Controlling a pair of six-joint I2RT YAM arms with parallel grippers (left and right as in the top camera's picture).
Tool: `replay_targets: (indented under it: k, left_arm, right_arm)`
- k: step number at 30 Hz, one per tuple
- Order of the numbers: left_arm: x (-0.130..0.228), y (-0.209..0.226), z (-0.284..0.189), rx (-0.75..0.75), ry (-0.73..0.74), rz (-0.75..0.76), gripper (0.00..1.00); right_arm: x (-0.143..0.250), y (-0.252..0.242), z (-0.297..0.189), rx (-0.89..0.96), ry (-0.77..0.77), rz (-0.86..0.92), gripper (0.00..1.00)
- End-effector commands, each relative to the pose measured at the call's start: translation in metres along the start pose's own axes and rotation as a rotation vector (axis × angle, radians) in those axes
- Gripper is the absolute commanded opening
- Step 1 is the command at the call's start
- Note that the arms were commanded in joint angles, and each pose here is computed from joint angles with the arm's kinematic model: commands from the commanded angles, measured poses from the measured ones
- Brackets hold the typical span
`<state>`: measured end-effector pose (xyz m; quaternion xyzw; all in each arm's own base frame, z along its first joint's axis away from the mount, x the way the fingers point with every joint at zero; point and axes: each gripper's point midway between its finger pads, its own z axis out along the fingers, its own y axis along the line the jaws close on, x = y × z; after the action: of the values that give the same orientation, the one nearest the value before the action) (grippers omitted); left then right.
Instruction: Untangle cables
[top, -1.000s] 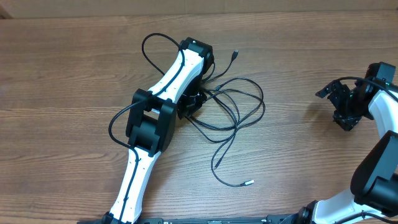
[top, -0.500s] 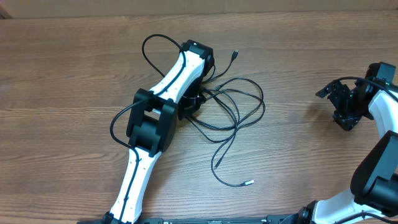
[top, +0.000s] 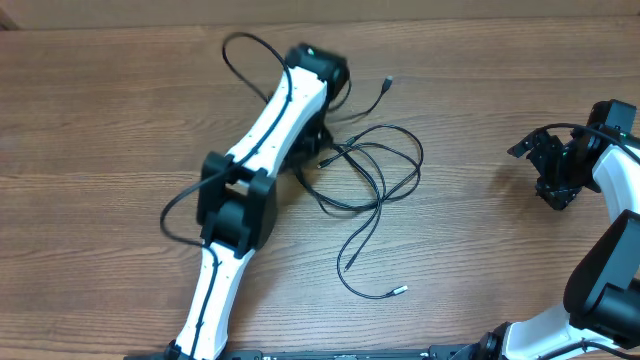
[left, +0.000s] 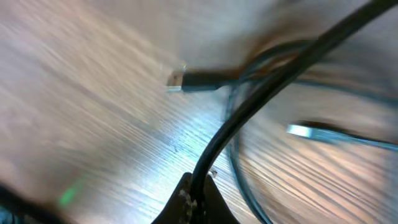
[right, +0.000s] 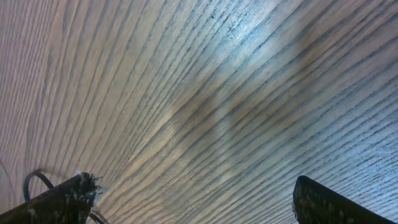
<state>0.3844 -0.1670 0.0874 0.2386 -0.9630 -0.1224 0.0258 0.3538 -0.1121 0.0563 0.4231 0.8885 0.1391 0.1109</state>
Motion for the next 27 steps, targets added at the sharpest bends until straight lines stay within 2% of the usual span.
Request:
replay_targets:
  k: [1, 5, 9, 13, 17, 21, 27]
  left_arm:
    - [-0.02, 0.02, -0.138, 0.215, -0.401, 0.025, 0.04]
    - [-0.026, 0.032, -0.261, 0.432, -0.788, 0.089, 0.04]
    - [-0.014, 0.047, -0.396, 0.684, -1.194, 0.181, 0.04]
    - [-0.007, 0.078, -0.475, 0.868, -1.408, 0.086, 0.04]
    - [-0.004, 0.094, -0.504, 0.953, -1.48, 0.012, 0.04]
    - [-0.012, 0.107, -0.512, 0.946, -1.518, -0.069, 0.04]
    - [-0.016, 0.149, -0.558, 1.024, -1.682, -0.303, 0.04]
  right_arm:
    - [-0.01, 0.007, -0.01, -0.014, -0.043, -0.008, 1.0]
    - [-0.01, 0.007, -0.01, -0.015, -0.044, -0.008, 1.0]
    - [-0.01, 0.007, -0.01, -0.014, -0.043, -0.008, 1.0]
    - [-0.01, 0.007, -0.01, -0.014, -0.043, -0.008, 1.0]
    - [-0.01, 0.007, -0.01, -0.014, -0.043, -0.008, 1.0]
    - [-0.01, 0.007, -0.01, -0.014, -0.043, -0.008, 1.0]
    - [-0.01, 0.007, -0.01, -0.014, -0.043, -0.008, 1.0]
